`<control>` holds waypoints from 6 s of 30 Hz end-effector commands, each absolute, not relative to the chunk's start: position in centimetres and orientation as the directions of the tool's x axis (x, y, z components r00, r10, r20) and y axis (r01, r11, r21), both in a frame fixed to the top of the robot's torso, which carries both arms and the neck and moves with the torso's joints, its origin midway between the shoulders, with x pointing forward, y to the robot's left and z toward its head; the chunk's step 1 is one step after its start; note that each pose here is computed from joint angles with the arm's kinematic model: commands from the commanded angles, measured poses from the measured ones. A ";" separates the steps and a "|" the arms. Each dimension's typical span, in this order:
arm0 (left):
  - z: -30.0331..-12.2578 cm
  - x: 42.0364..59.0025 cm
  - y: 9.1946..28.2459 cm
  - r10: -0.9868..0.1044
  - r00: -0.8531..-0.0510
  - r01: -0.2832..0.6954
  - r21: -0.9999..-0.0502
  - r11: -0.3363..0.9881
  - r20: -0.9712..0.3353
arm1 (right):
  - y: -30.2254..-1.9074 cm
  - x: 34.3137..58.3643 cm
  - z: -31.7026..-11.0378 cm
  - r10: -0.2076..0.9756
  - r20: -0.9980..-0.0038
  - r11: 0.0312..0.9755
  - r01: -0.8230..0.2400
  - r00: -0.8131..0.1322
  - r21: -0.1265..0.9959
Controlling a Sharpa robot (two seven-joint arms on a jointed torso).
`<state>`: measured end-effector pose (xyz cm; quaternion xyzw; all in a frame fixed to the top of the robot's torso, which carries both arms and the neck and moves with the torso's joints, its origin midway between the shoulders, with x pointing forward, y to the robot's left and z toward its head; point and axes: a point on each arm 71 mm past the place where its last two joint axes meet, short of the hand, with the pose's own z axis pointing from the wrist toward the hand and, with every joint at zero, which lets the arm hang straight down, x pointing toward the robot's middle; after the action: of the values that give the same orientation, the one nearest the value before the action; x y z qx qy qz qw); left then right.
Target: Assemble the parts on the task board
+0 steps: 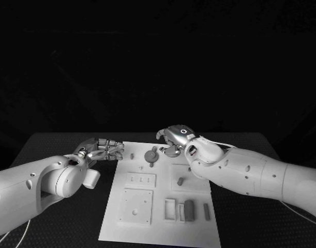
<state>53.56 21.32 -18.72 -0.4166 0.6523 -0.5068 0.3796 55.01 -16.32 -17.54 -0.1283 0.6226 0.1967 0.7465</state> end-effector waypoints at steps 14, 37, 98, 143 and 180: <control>-18.6 53.4 21.2 -0.917 -0.392 -0.138 -0.981 0.138 -0.074 | -27.2 54.9 -16.9 0.231 -0.973 0.901 -0.374 -0.012 0.218; -18.9 53.3 21.4 -0.917 -0.393 -0.147 -0.979 0.139 -0.072 | -30.6 52.5 -21.0 0.257 -0.958 0.900 -0.330 -0.129 0.286; -19.6 53.2 21.6 -0.917 -0.393 -0.160 -0.977 0.142 -0.069 | -30.7 53.0 -25.5 0.248 -0.953 0.920 -0.264 -0.176 0.289; -19.5 53.0 19.8 -0.838 -0.516 -0.164 -0.940 0.298 -0.176 | -25.6 54.3 -19.8 0.316 -0.944 0.886 -0.324 -0.098 0.331; -19.1 52.8 14.0 -0.787 -0.580 -0.158 -0.920 0.359 -0.207 | -12.6 50.8 -16.0 0.302 -0.934 0.770 -0.529 -0.190 0.357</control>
<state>52.85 14.31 -19.29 -0.3192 0.7568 -0.4582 0.3398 50.88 -12.81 -15.88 -0.0703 0.6934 0.3319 0.6357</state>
